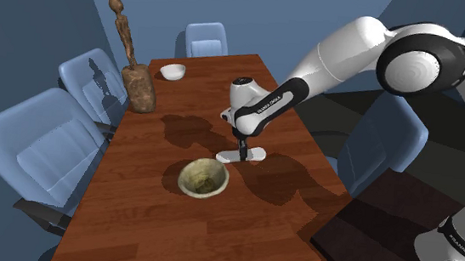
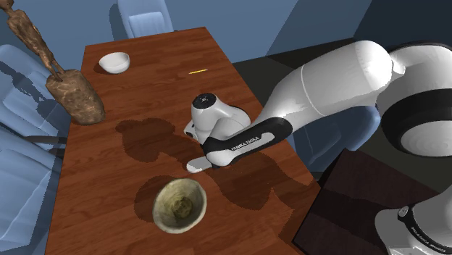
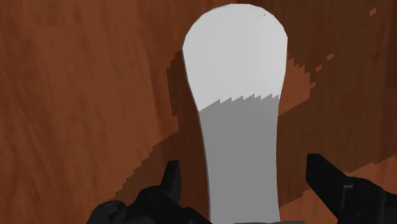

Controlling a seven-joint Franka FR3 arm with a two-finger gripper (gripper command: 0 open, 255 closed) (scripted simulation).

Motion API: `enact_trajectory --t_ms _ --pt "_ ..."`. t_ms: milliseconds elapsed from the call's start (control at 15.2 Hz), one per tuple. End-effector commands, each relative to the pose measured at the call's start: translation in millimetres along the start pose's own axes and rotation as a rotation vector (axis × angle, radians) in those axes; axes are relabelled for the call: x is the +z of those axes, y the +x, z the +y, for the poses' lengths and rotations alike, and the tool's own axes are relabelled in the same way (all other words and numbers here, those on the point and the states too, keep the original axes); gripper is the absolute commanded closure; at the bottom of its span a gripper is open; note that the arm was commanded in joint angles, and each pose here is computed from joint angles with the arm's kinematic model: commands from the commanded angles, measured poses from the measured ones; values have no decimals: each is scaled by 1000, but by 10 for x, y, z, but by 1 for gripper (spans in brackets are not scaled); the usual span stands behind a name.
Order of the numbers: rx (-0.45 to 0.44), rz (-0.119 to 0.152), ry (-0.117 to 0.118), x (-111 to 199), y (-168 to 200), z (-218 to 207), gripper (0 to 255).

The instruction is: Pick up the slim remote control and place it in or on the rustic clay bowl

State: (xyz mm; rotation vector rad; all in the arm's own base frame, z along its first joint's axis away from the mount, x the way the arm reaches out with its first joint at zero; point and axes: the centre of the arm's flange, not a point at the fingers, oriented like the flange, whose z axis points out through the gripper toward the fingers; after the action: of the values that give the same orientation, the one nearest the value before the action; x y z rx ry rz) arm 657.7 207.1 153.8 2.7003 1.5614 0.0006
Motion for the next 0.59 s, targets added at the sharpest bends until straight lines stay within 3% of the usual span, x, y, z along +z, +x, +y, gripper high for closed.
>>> enact_trajectory --t_ms 0,528 --pt "0 0 0 104 -2 -9 0" --pt "0 0 0 135 -1 -8 0"
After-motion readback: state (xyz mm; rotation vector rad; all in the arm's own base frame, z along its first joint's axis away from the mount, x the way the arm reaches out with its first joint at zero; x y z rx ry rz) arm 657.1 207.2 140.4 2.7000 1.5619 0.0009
